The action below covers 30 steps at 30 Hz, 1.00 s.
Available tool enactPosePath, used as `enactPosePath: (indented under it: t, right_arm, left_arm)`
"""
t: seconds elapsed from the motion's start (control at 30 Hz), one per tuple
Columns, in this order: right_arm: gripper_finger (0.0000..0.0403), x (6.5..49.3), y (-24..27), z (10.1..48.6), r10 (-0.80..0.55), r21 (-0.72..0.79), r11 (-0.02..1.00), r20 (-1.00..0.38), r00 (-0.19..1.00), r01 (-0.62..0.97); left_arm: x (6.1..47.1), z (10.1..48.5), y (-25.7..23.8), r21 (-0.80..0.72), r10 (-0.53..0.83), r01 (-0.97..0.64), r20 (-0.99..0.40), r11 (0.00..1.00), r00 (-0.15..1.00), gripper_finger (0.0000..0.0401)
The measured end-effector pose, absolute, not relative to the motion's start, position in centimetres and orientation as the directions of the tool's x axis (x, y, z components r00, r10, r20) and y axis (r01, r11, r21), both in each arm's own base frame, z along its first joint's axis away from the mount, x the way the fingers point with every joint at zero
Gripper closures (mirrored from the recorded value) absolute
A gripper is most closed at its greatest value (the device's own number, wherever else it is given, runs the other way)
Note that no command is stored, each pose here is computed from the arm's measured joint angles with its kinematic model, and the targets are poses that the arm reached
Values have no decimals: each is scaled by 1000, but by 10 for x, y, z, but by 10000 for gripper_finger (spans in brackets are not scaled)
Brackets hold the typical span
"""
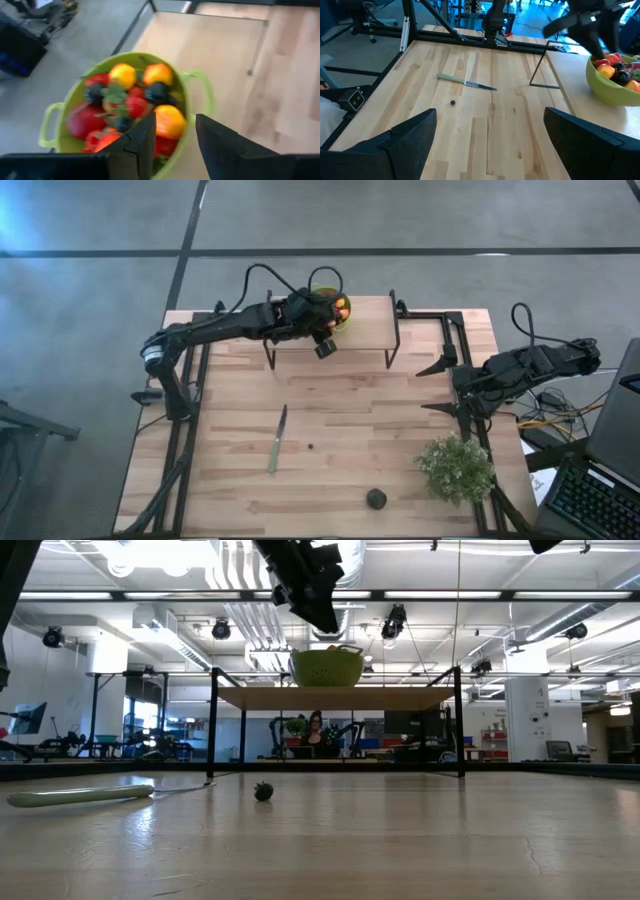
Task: Pick & Place Fruit
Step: Put the blueberry into the green colander on the shelf
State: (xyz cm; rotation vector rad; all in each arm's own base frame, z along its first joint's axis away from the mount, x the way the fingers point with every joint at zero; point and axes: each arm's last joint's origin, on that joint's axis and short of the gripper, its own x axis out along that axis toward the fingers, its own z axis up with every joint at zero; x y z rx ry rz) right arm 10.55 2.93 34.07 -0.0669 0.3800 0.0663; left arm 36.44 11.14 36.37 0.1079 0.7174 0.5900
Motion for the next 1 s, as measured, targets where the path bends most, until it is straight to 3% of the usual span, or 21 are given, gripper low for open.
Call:
enactPosePath:
  t: [0.77,1.0]
  right_arm:
    - [40,105,29,341,52,-53,996,-373,927,-77]
    - [40,106,29,341,52,-53,996,-373,926,-77]
  left_arm:
    - [369,335,-2,268,323,-182,-740,946,591,254]
    - [366,306,-30,234,282,-158,-772,959,570,254]
